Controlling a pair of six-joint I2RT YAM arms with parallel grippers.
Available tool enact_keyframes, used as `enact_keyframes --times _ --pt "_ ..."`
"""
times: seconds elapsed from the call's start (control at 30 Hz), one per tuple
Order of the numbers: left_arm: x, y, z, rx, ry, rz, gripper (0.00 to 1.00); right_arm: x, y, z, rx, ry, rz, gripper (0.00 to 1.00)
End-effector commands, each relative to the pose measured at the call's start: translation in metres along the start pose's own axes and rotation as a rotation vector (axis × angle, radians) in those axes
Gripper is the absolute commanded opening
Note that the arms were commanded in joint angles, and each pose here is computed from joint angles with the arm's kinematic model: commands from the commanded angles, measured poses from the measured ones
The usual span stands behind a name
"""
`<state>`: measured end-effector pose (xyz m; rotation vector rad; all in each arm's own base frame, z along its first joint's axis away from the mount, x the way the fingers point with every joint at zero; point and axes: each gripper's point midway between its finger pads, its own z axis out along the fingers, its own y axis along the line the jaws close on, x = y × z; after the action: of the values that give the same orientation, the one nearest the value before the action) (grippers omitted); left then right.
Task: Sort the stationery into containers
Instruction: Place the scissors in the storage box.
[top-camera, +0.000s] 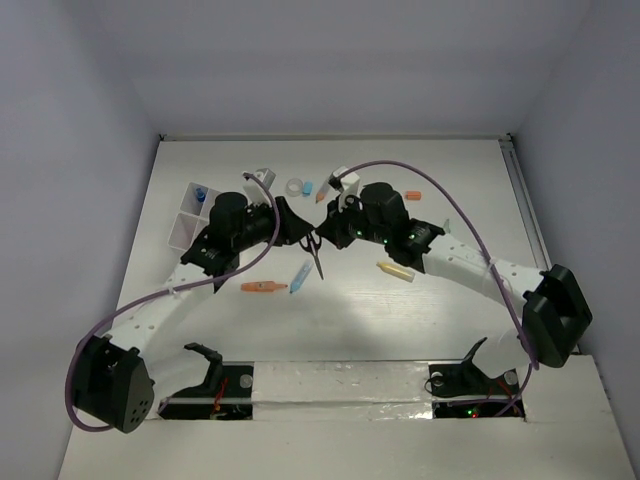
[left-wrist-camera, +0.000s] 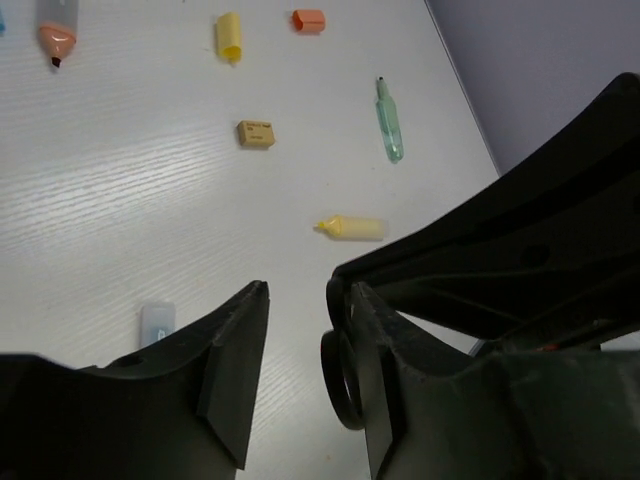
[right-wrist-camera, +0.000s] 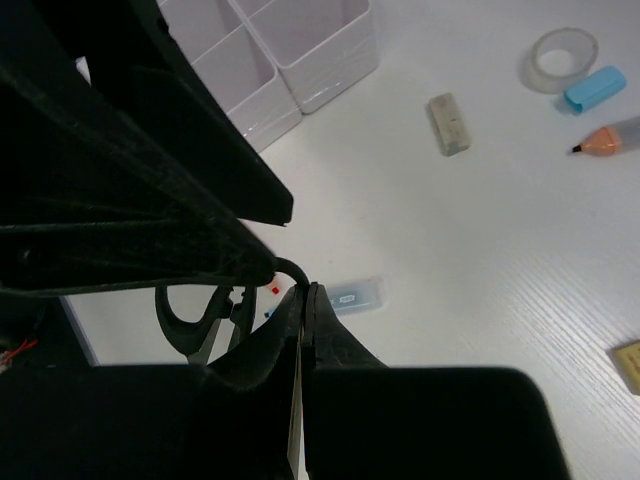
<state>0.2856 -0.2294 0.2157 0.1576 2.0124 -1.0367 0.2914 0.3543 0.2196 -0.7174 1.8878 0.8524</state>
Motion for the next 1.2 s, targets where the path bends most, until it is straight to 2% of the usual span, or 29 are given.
enact_keyframes --times 0.0,0.07,0.1,0.2,0.3,0.37,0.6,0.7,0.97,1.17 --pt "-0.024 -0.017 0.0 0.041 -0.058 0.055 0.35 -0.007 0.014 0.001 -0.04 -0.008 -0.038 0.0" --pt "-0.021 -0.019 0.002 0.043 -0.043 0.06 0.32 -0.005 0.014 0.003 -0.044 0.0 -0.041 0.0" --pt "-0.021 -0.019 0.002 0.043 -0.041 0.064 0.26 -0.005 0.014 0.003 -0.047 0.002 -0.042 0.0" --pt "-0.017 -0.021 0.003 0.048 -0.02 0.069 0.19 -0.004 0.017 0.005 -0.049 0.005 -0.047 0.0" --pt "-0.01 -0.026 0.006 0.056 0.018 0.08 0.18 -0.006 0.017 0.005 -0.048 0.0 -0.046 0.0" --pt "-0.005 -0.026 0.007 0.05 0.043 0.089 0.19 -0.006 0.016 0.004 -0.044 -0.001 -0.046 0.0" --pt "-0.004 -0.016 0.005 -0.016 0.075 0.106 0.4 -0.008 0.015 0.002 -0.033 -0.009 -0.052 0.0" --pt "-0.001 -0.012 0.004 -0.034 0.089 0.109 0.44 -0.01 0.014 -0.001 -0.025 -0.018 -0.053 0.0" --pt "0.012 -0.012 0.008 -0.008 0.16 0.097 0.4 -0.014 0.011 -0.006 0.001 -0.042 -0.059 0.0" --pt "0.014 -0.022 0.009 0.047 0.172 0.089 0.29 -0.017 0.01 -0.01 0.012 -0.06 -0.057 0.0"
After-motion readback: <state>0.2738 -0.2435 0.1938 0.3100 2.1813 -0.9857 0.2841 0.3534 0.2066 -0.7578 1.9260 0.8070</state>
